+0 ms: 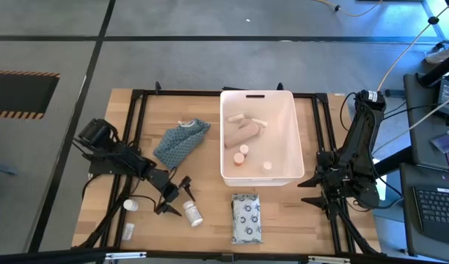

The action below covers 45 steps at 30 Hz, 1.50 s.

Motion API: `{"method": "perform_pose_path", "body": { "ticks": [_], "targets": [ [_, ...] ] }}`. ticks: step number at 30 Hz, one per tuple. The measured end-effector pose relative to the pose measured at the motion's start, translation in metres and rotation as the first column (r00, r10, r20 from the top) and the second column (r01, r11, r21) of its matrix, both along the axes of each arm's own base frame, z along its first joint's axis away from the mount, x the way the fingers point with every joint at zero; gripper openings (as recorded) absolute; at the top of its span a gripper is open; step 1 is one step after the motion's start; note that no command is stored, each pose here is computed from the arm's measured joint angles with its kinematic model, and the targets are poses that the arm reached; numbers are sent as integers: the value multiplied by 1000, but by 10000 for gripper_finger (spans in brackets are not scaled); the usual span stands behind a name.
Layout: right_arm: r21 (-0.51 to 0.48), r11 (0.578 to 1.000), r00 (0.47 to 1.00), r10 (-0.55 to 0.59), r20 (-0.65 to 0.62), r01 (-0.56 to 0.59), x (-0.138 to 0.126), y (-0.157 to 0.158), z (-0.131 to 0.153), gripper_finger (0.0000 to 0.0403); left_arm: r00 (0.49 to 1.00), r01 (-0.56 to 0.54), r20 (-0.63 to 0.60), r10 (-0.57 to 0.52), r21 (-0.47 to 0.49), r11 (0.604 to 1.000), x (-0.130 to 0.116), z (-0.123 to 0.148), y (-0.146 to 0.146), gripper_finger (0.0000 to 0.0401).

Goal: Pick & place medical supplies in basket/bin
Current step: Put the white and green medicine bottle into the white bin

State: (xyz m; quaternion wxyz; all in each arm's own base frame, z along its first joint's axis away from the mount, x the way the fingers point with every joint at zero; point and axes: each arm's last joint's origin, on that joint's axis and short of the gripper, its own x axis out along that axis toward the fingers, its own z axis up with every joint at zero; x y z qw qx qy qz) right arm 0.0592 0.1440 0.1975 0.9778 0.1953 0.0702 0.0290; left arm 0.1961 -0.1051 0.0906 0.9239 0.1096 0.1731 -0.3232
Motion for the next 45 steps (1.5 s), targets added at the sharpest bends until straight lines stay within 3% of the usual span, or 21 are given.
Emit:
{"method": "perform_pose_path", "body": {
  "ticks": [11, 26, 45],
  "targets": [
    [44, 999, 1000, -17, 2, 17, 0, 0, 0, 264, 998, 66, 25, -66, 6, 998, 4, -7, 6, 363],
    [59, 998, 1000, -19, 5, 19, 0, 0, 1, 264, 999, 51, 18, -51, 26, 998, 6, -10, 11, 337],
    [78, 997, 1000, -20, 8, 19, 0, 1, 3, 264, 998, 66, 13, -66, 21, 998, 6, -14, 10, 334]
  ]
}}
